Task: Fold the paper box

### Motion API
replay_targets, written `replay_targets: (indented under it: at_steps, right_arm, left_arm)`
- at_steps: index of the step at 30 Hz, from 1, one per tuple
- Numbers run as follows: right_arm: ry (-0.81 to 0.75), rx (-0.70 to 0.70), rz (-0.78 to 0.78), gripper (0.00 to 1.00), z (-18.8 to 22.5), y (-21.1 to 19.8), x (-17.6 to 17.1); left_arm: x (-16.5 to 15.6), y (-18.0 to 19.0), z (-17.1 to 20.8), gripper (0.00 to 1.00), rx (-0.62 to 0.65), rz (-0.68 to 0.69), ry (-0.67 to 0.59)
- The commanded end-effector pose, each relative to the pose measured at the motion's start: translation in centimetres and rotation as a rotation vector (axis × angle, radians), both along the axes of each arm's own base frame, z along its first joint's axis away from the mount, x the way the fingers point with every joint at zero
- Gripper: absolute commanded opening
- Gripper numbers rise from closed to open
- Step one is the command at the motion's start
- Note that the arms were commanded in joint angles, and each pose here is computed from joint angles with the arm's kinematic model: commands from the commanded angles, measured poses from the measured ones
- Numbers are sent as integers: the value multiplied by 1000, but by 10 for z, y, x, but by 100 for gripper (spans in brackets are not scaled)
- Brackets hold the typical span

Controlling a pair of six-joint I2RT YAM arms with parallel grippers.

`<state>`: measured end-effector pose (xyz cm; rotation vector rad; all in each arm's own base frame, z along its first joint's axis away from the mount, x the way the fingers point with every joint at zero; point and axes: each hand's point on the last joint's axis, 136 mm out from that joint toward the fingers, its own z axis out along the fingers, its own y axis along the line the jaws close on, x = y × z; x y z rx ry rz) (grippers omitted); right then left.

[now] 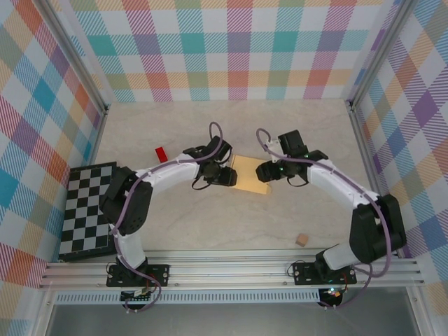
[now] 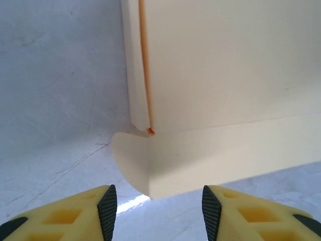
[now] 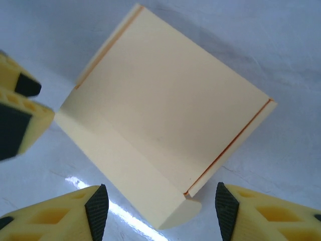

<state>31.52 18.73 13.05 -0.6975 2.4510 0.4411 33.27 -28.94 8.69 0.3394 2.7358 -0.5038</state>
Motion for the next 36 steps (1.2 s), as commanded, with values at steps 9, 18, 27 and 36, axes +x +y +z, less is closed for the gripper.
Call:
replay_targets:
  at_steps: [9, 18, 27, 36]
  right_arm:
    - [-743, -532, 784, 61, -29, 56, -33]
    - [-920, -835, 756, 53, -63, 68, -5]
    - [-1035, -944, 700, 49, -55, 73, 11]
    - [-1024, -1018, 682, 39, -71, 68, 18]
  left_arm:
    - [20, 74, 42, 53, -60, 214, -90]
    - [10, 85, 31, 53, -62, 233, -76]
    - [8, 88, 27, 53, -66, 236, -69]
    - [10, 85, 22, 52, -75, 242, -57]
